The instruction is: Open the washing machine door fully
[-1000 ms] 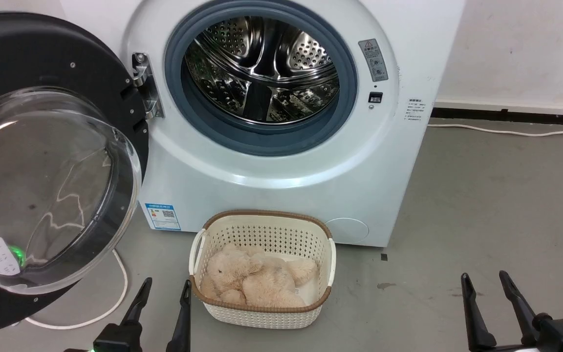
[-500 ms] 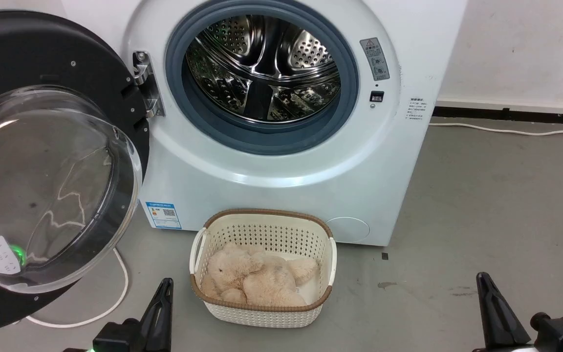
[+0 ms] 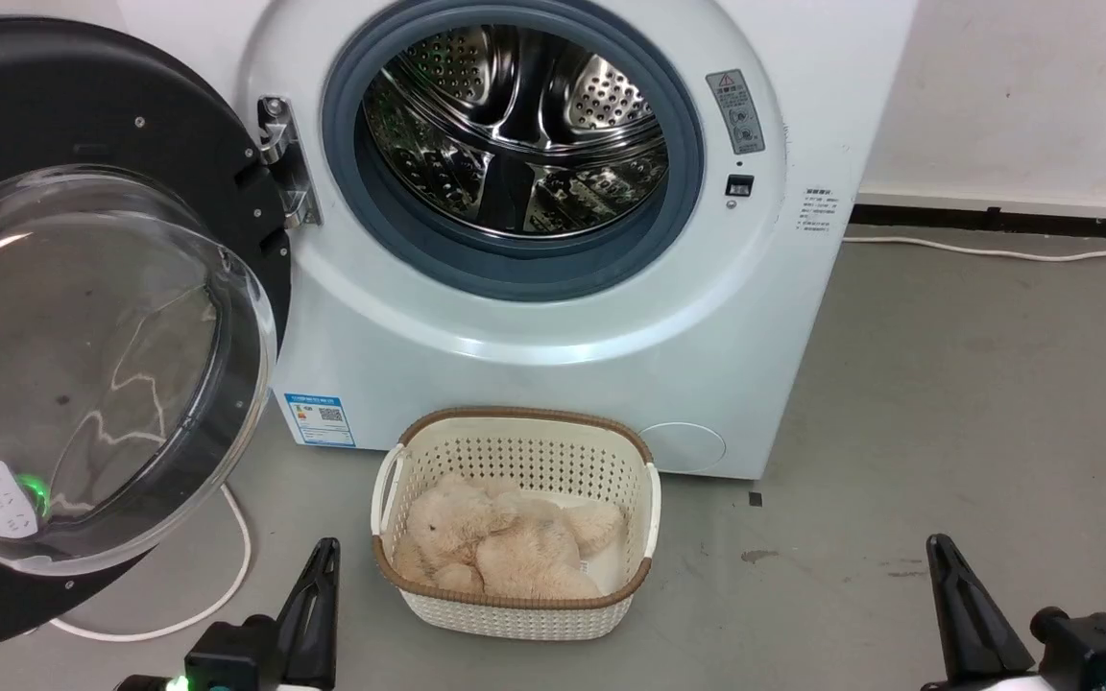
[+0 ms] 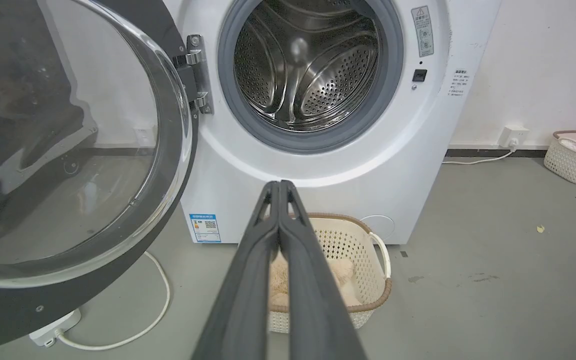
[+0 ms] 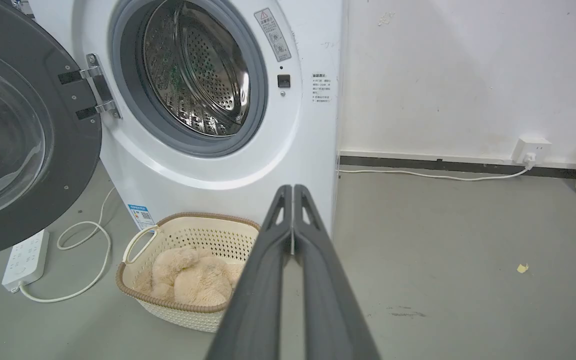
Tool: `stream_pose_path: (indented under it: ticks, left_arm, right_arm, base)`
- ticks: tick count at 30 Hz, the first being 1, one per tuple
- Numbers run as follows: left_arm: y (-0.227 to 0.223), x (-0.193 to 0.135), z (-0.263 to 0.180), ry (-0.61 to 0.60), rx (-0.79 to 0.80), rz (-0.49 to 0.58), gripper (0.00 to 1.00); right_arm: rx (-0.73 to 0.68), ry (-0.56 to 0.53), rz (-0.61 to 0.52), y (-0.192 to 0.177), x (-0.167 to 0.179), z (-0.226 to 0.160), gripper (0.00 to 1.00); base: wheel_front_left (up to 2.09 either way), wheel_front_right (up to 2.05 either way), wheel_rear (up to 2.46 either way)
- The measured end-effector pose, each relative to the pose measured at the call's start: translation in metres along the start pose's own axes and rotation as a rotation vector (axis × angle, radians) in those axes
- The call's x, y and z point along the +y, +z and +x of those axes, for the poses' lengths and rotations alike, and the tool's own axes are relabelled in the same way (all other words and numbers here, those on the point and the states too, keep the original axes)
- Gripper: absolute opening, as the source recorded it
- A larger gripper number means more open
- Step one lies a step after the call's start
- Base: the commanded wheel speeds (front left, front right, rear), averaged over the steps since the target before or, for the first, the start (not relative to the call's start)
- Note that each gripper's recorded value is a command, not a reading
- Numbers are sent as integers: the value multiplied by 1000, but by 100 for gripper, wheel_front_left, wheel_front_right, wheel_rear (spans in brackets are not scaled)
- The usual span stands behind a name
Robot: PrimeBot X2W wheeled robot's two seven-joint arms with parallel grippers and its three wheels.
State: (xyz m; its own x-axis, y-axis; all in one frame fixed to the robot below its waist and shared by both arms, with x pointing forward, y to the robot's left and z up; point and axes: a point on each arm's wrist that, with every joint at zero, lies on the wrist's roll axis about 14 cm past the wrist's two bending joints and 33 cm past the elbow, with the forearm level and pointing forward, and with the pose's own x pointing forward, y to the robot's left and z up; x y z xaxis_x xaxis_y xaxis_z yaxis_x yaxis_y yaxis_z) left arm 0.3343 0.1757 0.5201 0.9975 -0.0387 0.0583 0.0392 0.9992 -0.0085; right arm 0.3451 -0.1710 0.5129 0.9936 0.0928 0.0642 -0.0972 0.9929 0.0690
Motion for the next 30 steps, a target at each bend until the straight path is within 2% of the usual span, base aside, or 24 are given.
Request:
stream_pose_path:
  ticks: [30]
  left_arm:
    - [2,1,12,13,15,18,0]
  right_arm:
    - [26,15,-34,3,4,9,0]
  base:
    - [0,0,0]
